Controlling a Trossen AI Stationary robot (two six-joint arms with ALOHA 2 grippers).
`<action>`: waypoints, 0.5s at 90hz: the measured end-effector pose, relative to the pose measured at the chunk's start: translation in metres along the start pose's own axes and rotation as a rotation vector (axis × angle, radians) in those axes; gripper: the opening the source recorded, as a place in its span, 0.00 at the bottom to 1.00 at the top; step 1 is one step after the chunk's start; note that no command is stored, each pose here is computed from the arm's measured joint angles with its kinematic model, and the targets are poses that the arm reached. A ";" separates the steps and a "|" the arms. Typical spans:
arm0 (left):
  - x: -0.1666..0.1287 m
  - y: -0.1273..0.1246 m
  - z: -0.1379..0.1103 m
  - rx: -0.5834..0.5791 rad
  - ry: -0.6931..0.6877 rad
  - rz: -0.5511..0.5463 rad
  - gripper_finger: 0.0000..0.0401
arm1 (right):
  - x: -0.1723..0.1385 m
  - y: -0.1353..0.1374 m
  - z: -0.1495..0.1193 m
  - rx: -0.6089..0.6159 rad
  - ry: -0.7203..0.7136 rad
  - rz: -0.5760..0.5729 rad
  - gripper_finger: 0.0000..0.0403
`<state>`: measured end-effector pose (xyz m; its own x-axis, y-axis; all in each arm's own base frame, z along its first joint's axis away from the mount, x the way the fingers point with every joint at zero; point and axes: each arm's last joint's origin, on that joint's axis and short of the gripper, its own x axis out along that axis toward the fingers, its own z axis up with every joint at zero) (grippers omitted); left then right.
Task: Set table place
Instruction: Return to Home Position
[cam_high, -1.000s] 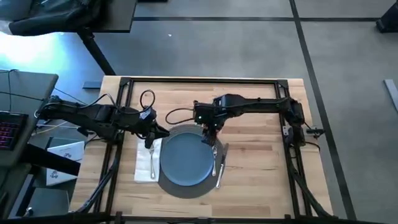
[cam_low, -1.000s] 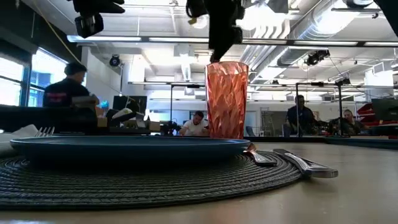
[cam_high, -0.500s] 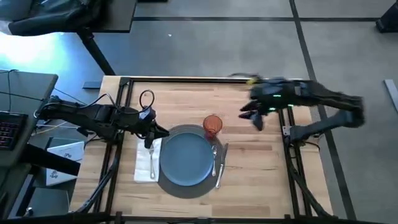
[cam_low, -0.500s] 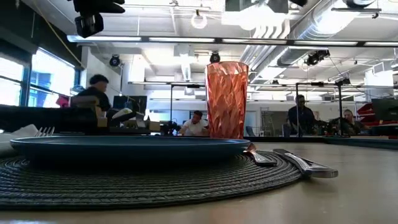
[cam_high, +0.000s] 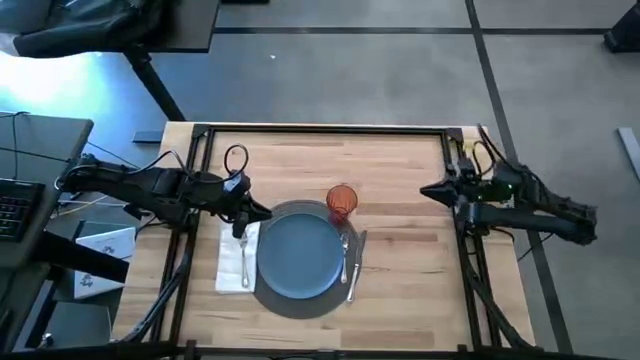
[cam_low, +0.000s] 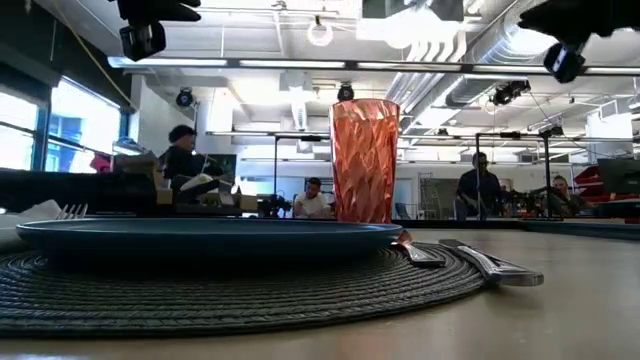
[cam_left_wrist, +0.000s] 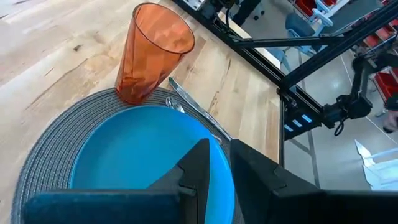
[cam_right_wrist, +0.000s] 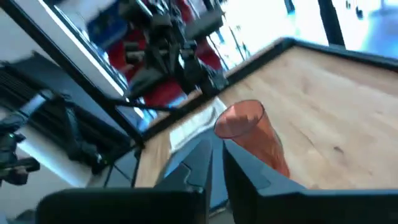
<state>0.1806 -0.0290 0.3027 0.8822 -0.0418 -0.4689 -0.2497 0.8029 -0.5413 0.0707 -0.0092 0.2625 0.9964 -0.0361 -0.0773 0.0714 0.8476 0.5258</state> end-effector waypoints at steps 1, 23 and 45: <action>0.000 0.000 0.000 0.000 0.000 0.000 0.13 | -0.001 -0.001 -0.002 -0.001 -0.008 0.003 0.01; 0.000 0.000 0.000 -0.001 -0.005 0.003 0.13 | 0.009 -0.025 -0.035 -0.004 -0.073 -0.029 0.00; 0.000 -0.001 0.003 0.055 -0.054 0.013 0.13 | 0.026 -0.054 -0.075 0.019 0.121 -0.182 0.00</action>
<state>0.1823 -0.0281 0.3056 0.8997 -0.0004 -0.4364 -0.2398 0.8350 -0.4953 0.0893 -0.0155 0.1685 0.9542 -0.1225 -0.2728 0.2514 0.8226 0.5100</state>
